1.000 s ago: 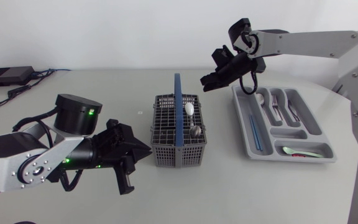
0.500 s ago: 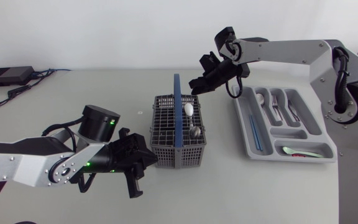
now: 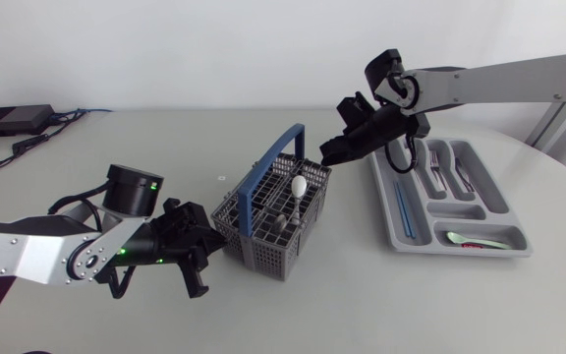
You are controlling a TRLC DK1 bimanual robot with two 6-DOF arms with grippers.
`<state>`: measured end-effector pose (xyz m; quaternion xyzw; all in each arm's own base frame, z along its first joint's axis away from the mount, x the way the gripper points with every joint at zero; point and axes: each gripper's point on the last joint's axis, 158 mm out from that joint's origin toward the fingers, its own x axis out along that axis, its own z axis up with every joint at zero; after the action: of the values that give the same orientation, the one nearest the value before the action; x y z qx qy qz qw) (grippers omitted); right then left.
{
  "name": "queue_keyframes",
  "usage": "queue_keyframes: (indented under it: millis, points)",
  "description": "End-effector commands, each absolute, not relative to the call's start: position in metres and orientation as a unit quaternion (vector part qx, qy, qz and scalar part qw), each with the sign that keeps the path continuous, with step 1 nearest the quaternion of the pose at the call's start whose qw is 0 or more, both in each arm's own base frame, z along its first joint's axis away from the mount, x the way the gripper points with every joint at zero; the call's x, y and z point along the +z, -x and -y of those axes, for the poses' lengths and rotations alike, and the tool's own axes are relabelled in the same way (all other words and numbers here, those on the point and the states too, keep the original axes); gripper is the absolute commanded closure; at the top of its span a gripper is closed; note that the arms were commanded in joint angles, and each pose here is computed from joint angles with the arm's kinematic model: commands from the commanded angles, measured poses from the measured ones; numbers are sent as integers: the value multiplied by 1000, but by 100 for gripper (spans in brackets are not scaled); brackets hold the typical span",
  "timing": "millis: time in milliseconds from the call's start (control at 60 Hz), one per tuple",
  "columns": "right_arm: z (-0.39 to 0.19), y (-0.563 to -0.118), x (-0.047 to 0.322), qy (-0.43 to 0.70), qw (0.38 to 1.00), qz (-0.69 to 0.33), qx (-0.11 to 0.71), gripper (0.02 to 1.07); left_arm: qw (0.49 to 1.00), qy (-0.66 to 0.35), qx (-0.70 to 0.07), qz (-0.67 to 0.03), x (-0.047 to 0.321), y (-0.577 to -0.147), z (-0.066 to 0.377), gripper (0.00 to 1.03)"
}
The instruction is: Unload the cutlery basket into the drawer organizer.
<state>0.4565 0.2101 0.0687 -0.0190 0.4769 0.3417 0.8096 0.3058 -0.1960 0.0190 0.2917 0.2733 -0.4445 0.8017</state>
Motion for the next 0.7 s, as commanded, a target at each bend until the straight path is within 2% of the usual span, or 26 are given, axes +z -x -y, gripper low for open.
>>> queue_keyframes:
  millis: [0, 400, 683]
  points:
    - [-222, -409, 47, 14, 770, -522, 366, 101, 814, -302, -429, -249, 27, -319, 191, 74]
    - [-218, -334, 54, 24, 764, -527, 371, 101, 851, -276, -380, -235, 39, -380, 176, 74]
    - [-210, -335, 61, 27, 786, -511, 347, 101, 853, -267, -385, -232, 38, -395, 190, 74]
